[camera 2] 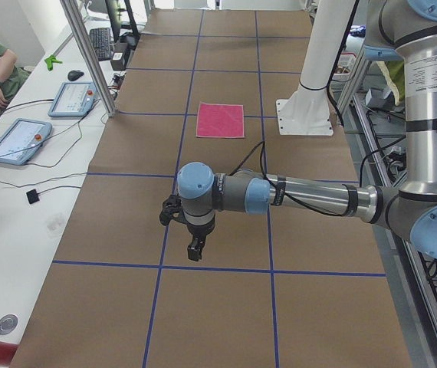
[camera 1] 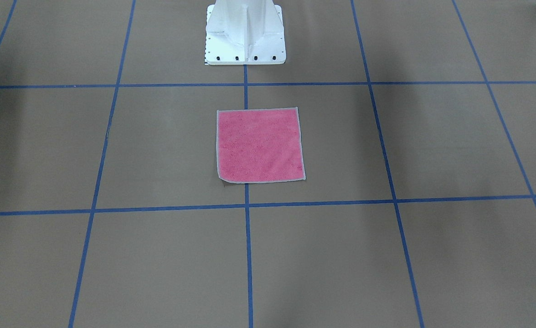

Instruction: Fold towel twice with both arms

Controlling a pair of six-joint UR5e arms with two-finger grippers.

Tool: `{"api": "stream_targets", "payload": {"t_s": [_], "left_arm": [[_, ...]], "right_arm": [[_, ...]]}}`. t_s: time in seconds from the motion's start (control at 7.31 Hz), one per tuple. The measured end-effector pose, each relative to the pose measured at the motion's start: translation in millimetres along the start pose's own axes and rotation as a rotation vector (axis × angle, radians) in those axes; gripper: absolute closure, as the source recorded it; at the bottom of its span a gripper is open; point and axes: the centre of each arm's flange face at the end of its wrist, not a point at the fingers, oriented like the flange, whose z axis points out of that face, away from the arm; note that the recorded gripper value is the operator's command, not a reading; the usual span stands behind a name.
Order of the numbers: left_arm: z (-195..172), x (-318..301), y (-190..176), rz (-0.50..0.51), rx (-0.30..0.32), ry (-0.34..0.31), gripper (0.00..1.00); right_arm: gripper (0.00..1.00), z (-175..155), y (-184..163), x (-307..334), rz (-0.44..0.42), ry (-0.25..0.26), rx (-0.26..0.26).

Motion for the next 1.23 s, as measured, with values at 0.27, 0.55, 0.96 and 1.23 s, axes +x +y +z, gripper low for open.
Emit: {"api": "stream_targets", "payload": {"t_s": [0.27,0.55,0.96,1.23], "left_arm": [[0.0,0.0,0.0,0.002,0.000,0.000,0.00],[-0.4,0.3,-0.9,0.002,0.001,0.001,0.00],[-20.5,20.2,-51.7,0.045,0.050,0.014,0.01],[-32.8,74.9,-111.3,0.026,0.085,0.041,0.01]], "right_arm": [[0.00,-0.1,1.8,0.6,-0.002,-0.001,0.003],[0.00,-1.3,1.5,-0.6,-0.002,-0.001,0.006],[0.00,-25.7,-42.7,-40.0,0.002,-0.004,0.026],[0.00,-41.1,-85.3,-108.9,0.002,-0.011,0.029]]}}
